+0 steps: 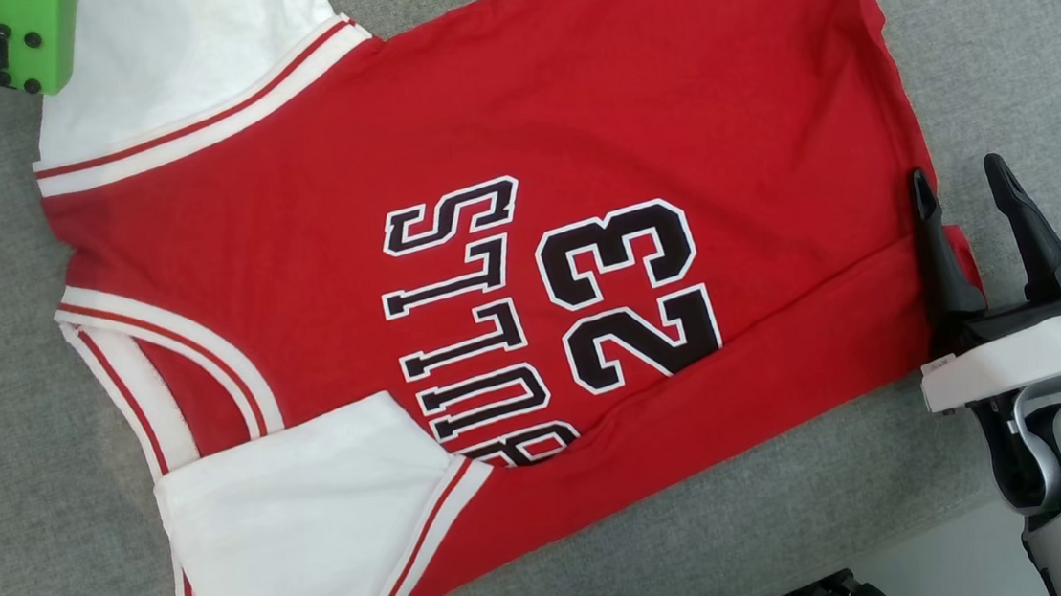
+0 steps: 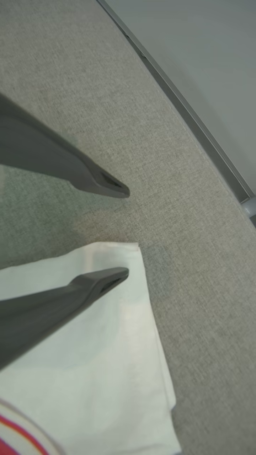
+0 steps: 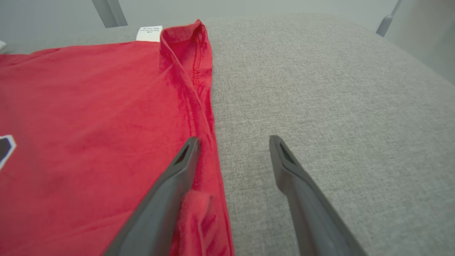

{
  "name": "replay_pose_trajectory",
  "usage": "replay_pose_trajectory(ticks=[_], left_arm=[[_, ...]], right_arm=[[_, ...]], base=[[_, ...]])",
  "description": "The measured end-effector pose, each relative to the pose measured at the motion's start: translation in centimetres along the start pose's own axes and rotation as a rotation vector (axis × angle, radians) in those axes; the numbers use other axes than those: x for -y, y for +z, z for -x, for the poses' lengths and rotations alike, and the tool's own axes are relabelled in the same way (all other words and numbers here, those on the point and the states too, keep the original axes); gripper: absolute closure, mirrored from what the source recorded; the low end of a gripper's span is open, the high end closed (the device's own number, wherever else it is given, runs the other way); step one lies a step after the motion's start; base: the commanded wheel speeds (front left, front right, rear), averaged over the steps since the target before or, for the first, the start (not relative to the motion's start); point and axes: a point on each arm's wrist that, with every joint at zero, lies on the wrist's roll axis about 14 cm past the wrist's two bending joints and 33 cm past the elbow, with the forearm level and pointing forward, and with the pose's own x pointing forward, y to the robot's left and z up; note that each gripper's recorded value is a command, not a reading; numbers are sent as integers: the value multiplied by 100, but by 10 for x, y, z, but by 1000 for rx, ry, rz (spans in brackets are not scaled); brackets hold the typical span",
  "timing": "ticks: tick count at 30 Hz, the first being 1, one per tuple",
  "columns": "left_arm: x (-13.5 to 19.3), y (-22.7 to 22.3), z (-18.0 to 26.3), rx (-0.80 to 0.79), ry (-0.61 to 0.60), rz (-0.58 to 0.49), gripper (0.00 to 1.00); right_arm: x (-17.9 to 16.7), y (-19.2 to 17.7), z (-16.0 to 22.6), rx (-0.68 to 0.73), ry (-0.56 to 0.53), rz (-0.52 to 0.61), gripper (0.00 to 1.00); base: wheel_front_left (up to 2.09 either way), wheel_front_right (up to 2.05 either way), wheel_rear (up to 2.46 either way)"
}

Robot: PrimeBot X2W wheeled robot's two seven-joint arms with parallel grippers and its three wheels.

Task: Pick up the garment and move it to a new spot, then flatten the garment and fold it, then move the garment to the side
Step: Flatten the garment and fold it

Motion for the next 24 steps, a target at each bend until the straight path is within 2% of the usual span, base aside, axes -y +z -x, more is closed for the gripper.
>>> replay_pose_trajectory(ticks=[8, 9, 11, 12, 14, 15, 16, 20, 24], left_arm=[[-5, -3, -8, -17, 17, -18, 1], [-3, -2, -9, -18, 14, -20, 13], [0, -1, -11, -17, 3, -20, 53], [1, -1, -11, -19, -3, -18, 62], [4, -2, -14, -23, -11, -21, 75], [5, -2, -15, -24, -14, -20, 92], [6, -2, -16, -27, -19, -18, 100], [7, -2, -16, -24, -27, -18, 100], [15, 18, -4, 78, -48, -37, 100]], right_arm=[[2, -1, 3, -3, -11, 2, 0], [3, -1, 3, -3, -12, 2, 0], [4, -1, 4, -5, -15, 3, 0], [4, -1, 4, -5, -16, 3, 0], [5, -1, 4, -7, -20, 4, 0], [6, -1, 5, -6, -23, 4, 0], [7, -1, 5, -5, -27, 4, 0], [11, 3, 5, 4, -37, 13, 0], [10, 22, -3, 61, -19, 20, 0]], base=[[0, 0, 0], [0, 0, 0], [0, 0, 0], [0, 0, 0], [0, 0, 0], [0, 0, 0], [0, 0, 0], [0, 0, 0], [0, 0, 0]])
